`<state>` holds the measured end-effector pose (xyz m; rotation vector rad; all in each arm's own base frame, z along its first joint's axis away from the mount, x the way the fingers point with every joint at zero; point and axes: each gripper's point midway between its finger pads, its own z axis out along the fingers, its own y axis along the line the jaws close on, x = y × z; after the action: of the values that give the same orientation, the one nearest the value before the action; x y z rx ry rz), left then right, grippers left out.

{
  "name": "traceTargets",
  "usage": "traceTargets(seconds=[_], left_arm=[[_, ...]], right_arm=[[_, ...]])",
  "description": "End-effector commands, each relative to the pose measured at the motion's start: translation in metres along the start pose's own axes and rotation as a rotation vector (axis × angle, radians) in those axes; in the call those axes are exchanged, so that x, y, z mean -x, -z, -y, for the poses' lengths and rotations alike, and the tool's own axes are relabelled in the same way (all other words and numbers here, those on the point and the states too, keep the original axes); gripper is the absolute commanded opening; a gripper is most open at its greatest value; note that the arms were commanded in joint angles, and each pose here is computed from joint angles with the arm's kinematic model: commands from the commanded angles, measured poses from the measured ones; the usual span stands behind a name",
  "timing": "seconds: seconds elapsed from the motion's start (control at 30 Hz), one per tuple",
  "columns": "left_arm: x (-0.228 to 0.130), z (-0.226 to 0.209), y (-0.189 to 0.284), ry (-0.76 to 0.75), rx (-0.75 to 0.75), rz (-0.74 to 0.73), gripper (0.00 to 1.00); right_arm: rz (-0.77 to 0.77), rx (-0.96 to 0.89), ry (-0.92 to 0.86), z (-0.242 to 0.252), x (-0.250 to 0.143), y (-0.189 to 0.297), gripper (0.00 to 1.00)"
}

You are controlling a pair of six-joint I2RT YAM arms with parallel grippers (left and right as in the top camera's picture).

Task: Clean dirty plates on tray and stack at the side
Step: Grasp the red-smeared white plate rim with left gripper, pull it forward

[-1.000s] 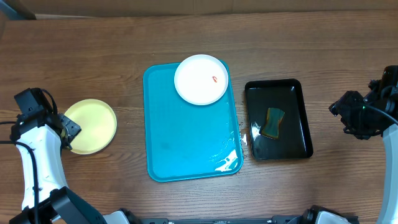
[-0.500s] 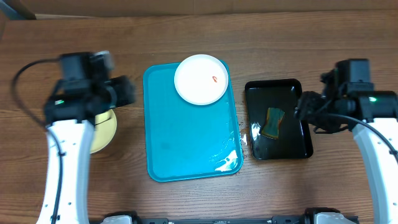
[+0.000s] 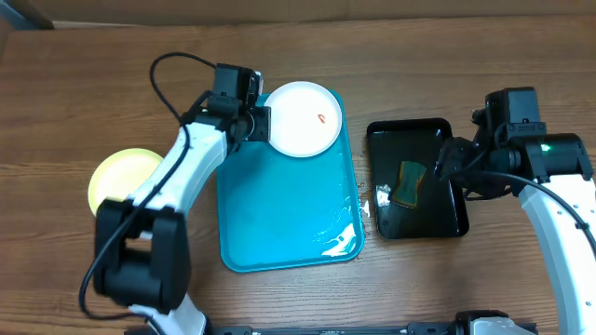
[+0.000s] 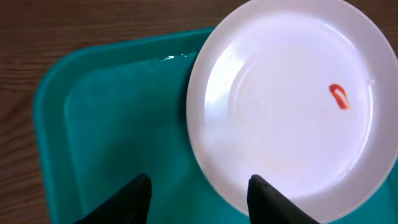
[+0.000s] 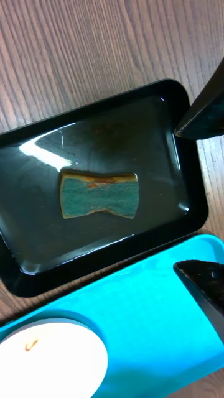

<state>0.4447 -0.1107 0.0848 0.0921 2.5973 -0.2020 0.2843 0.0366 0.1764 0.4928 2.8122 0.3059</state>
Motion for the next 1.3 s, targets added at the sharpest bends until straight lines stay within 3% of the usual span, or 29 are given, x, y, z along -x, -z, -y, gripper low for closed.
traceTargets(seconds=[0.0, 0.17, 0.27, 0.3, 0.57, 0.8, 1.0, 1.1, 1.27], left_arm=[[-0.009, 0.013, -0.026, 0.112, -0.081, -0.044, 0.49], [-0.036, 0.022, -0.057, 0.148, -0.107, -0.139, 0.39], [-0.051, 0.028, -0.062, 0.149, -0.129, -0.196, 0.07], [-0.055, 0.027, -0.061, 0.151, -0.124, -0.212, 0.04], [-0.067, 0.012, -0.018, 0.150, -0.085, -0.292, 0.04], [-0.094, -0.013, 0.023, 0.197, 0.079, -0.397, 0.04], [-0.101, -0.012, 0.025, 0.191, 0.092, -0.424, 0.04], [-0.100, -0.011, 0.022, 0.155, 0.084, -0.414, 0.04], [-0.106, -0.006, 0.018, 0.117, 0.075, -0.423, 0.04]], right_arm=[[0.009, -0.006, 0.000, 0.000, 0.001, 0.002, 0.64], [0.009, -0.006, 0.000, 0.000, 0.002, 0.002, 0.64], [0.009, -0.006, 0.000, 0.000, 0.002, 0.002, 0.64], [0.009, -0.006, 0.000, 0.000, 0.002, 0.002, 0.64], [0.006, -0.007, -0.001, 0.000, 0.001, 0.002, 0.64], [-0.037, -0.019, -0.006, 0.005, -0.011, -0.008, 0.64], [-0.084, 0.023, 0.019, 0.003, -0.027, -0.054, 0.62], [-0.107, 0.023, 0.059, -0.003, -0.034, -0.083, 0.56], [-0.110, -0.076, 0.121, -0.002, -0.028, -0.124, 0.56]])
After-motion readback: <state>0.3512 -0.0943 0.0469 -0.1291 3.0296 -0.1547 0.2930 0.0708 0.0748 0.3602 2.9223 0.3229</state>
